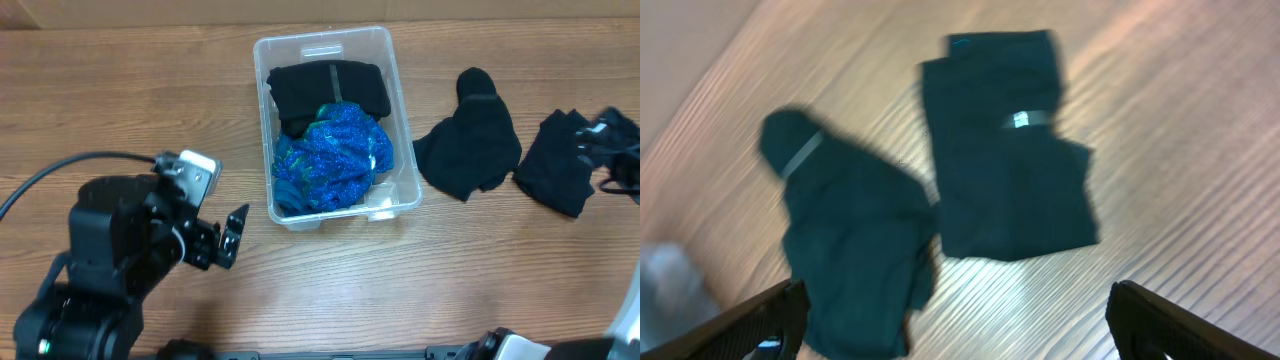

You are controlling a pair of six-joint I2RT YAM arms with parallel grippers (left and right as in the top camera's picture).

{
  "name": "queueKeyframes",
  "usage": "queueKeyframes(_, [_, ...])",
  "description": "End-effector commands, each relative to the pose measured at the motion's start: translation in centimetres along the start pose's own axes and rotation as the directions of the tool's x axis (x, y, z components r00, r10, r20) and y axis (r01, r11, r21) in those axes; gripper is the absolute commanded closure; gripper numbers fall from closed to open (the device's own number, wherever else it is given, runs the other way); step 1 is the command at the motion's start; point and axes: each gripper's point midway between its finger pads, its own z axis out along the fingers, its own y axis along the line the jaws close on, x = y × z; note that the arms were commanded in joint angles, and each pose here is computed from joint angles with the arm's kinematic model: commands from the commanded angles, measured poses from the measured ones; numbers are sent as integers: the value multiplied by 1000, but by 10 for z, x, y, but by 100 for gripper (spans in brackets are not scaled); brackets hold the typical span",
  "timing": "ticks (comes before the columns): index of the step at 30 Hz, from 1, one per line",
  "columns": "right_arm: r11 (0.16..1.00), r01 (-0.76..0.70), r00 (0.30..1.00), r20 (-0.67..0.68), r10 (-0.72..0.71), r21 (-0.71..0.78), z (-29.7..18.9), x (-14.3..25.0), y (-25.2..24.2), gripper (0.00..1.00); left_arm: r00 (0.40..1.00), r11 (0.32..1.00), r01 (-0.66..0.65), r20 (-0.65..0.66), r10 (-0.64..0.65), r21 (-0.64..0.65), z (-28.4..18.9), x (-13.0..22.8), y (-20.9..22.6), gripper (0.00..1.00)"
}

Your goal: Pack container

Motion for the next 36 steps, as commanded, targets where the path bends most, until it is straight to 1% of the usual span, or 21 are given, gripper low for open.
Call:
queueKeyframes(1, [995,-97,994,-58,97,4,35,-10,-29,1,1000,999,-11,17,10,32,-9,-1,-7,0])
queueKeyframes(2, [994,-111,991,-78,112,21,50,-11,-39,1,1000,999,-10,12,9,33,-8,0,-7,0])
queueKeyframes(6, [996,-74,984,-158,81,44,109,-5,-53,0,1000,999,-7,-2,7,35,-5,1,-6,0])
queueKeyframes(9, [998,-54,980,-191,56,15,141,-2,-55,0,1000,999,-6,-4,7,36,-4,1,-6,0])
queueKeyframes(12, [1000,-13,981,-196,13,2,159,-1,-56,0,1000,999,-6,-5,6,36,-4,1,-6,0])
queueKeyframes(14, [1000,-15,978,-208,15,0,170,2,-57,0,1000,999,-6,-5,6,36,-4,1,-6,0])
queueKeyframes(18, [997,-7,965,-260,-13,-78,194,16,-50,1,1000,999,-6,-5,6,36,-4,1,-6,0])
queueKeyframes(23, [996,3,951,-307,-29,-86,219,33,-46,2,1000,999,-6,-5,6,36,-4,1,-6,0])
queueKeyframes(25, [996,5,947,-318,-32,-86,224,38,-45,5,1000,999,-6,-5,6,36,-4,1,-6,0])
queueKeyframes(27, [996,7,948,-318,-34,-87,226,38,-45,15,1000,999,-6,-5,6,36,-4,1,-6,0])
queueKeyframes(28, [996,6,948,-316,-33,-87,226,37,-44,29,1000,999,-6,-5,6,36,-4,1,-6,0])
queueKeyframes(29, [996,1,949,-315,-28,-84,226,37,-45,47,1000,999,-6,-4,7,36,-4,1,-6,0])
queueKeyframes(31, [997,-3,950,-313,-23,-84,226,37,-44,63,1000,999,-6,-5,6,36,-4,1,-6,0])
queueKeyframes(32, [996,-3,949,-313,-23,-84,226,37,-44,75,1000,999,-6,-4,7,36,-4,1,-6,0])
queueKeyframes(34, [997,-13,948,-318,-13,-80,225,37,-44,91,1000,999,-6,-5,6,36,-4,1,-6,0])
queueKeyframes(35, [997,-28,947,-321,2,-75,223,35,-43,96,1000,999,-6,-5,6,36,-4,1,-6,0])
queueKeyframes(36, [997,-33,947,-321,8,-74,221,31,-42,96,1000,999,-6,-5,6,36,-4,1,-6,0])
